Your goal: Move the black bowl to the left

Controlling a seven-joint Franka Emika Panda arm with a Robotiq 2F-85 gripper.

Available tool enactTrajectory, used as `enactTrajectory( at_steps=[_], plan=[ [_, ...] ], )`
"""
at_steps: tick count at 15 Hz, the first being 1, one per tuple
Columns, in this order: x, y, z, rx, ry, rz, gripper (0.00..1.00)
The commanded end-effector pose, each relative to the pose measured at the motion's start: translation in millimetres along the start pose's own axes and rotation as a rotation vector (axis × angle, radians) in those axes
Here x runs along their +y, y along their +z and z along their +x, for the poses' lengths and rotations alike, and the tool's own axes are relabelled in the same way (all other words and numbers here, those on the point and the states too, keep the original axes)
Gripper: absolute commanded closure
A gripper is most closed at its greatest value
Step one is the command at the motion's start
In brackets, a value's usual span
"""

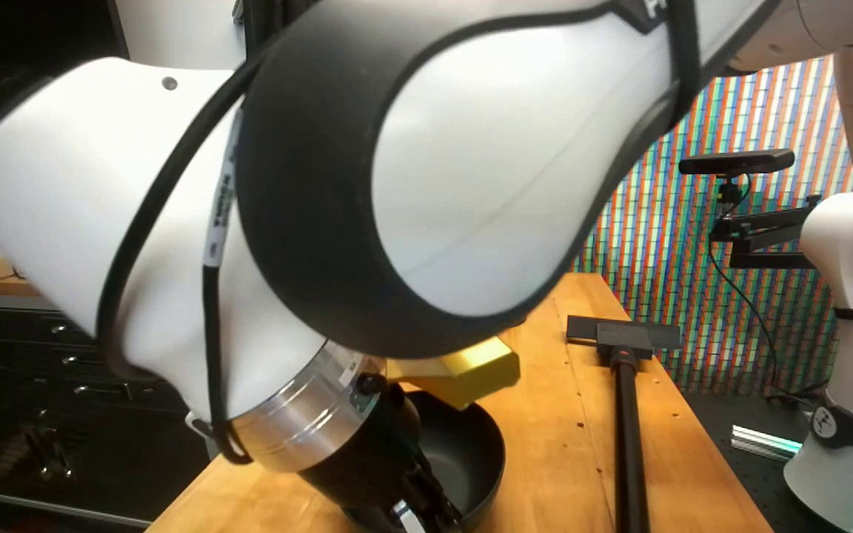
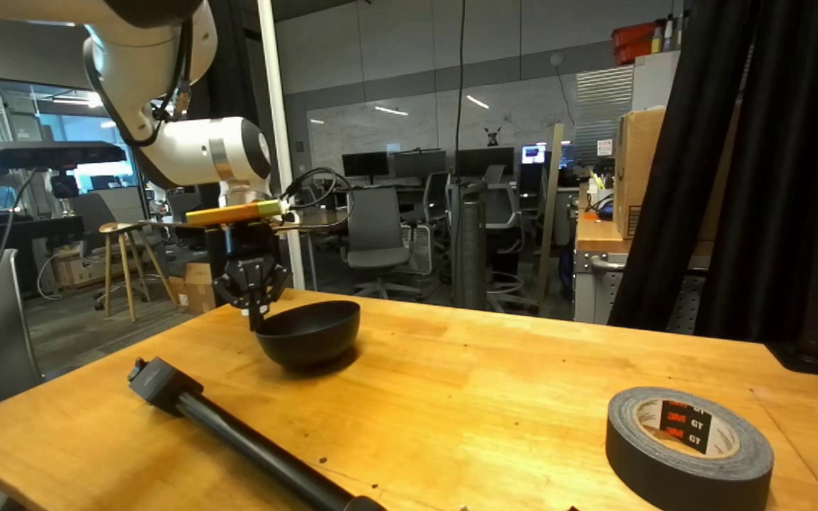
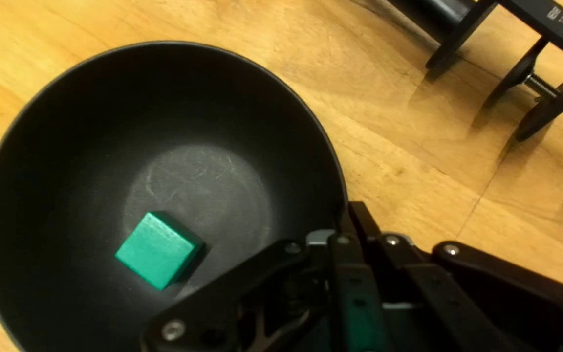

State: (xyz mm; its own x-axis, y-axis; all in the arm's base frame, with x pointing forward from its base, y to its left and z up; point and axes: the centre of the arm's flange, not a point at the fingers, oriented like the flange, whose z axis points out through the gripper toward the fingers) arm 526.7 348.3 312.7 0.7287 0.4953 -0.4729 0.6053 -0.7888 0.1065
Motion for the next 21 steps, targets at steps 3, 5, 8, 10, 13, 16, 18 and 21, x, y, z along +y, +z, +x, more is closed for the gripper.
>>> enactTrajectory(
  at_steps=[3, 5, 8, 10, 13, 16, 18, 21],
  plan=[
    [-27, -4, 10, -0.012, -0.047, -0.05, 0.92],
    [-36, -4, 16, -0.015, -0.061, -0.063, 0.82],
    [-36, -2, 19, -0.02, -0.063, -0.062, 0.67],
    [-34, -3, 19, -0.021, -0.063, -0.061, 0.68],
    [-34, -4, 19, -0.021, -0.063, -0.061, 0.68],
    [-34, -4, 19, -0.021, -0.063, -0.061, 0.68],
    [-34, -4, 19, -0.02, -0.063, -0.061, 0.68],
    [-34, -4, 19, -0.02, -0.063, -0.061, 0.68]
  ],
)
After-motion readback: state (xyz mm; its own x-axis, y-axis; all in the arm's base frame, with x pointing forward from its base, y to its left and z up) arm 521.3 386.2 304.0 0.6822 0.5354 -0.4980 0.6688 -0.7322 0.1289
